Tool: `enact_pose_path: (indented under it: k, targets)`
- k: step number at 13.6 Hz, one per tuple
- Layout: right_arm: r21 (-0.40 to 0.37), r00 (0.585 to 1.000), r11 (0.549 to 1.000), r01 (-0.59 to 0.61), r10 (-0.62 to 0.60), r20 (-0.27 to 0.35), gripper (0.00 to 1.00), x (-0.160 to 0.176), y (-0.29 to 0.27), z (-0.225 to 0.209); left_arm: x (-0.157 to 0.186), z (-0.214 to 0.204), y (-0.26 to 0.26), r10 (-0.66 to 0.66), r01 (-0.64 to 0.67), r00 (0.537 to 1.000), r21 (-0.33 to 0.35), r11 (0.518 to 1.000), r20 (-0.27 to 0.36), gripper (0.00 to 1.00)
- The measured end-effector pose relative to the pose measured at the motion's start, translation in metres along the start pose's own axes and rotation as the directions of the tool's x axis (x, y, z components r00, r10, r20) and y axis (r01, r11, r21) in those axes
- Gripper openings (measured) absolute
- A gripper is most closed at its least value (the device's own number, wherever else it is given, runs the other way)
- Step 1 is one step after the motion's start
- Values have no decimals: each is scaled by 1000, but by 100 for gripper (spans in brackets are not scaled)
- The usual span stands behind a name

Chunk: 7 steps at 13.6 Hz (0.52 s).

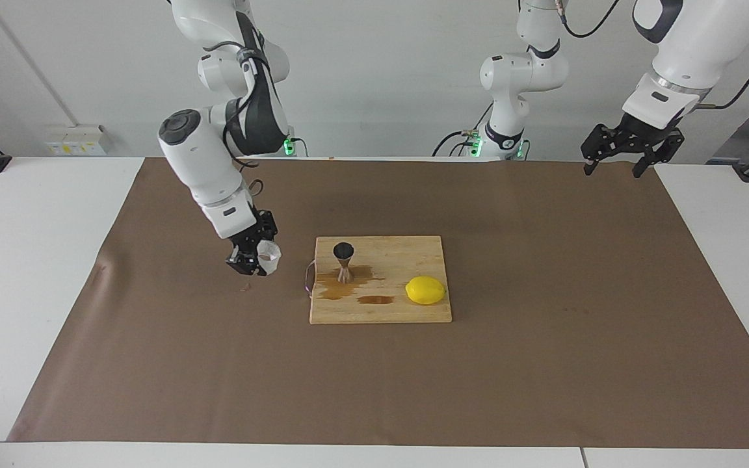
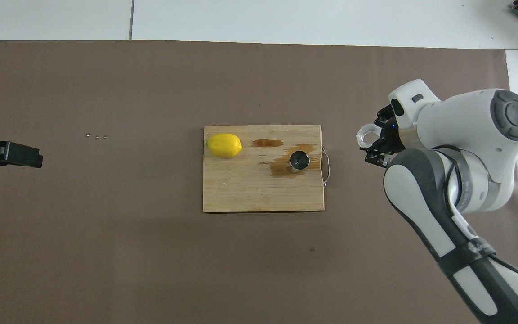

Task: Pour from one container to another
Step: 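Carry the white cup back and set it down beyond the board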

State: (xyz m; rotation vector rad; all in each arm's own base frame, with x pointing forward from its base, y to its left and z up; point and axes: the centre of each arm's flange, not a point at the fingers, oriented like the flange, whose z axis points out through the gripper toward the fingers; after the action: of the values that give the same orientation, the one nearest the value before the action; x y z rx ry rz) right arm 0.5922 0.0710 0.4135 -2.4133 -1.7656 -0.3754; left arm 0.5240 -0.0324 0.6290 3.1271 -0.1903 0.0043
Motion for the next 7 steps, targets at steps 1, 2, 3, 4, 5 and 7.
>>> enact_pose_path:
  k: [1, 2, 3, 4, 5, 7]
  targets:
    - [3, 1000, 1000, 11, -11, -24, 51, -22, 5, 6, 0, 0, 0, 0, 0, 1000, 0, 1000, 0, 100]
    - [8, 999, 1000, 15, -14, -49, 51, -42, 8, 14, 0, 0, 0, 0, 0, 1000, 0, 1000, 0, 100]
    - [17, 997, 1000, 17, -16, -72, 51, -59, 9, 23, 0, 0, 0, 0, 0, 1000, 0, 1000, 0, 100]
    - [22, 996, 999, 25, -23, -91, 51, -70, 10, 31, 0, 0, 0, 0, 0, 1000, 0, 1000, 0, 100]
    - [24, 995, 999, 30, -28, -100, 51, -78, 10, 40, 0, 0, 0, 0, 0, 1000, 0, 1000, 0, 100]
    - [33, 990, 999, 41, -36, -134, 51, -87, 10, 57, 0, 0, 0, 0, 0, 1000, 0, 1000, 0, 100]
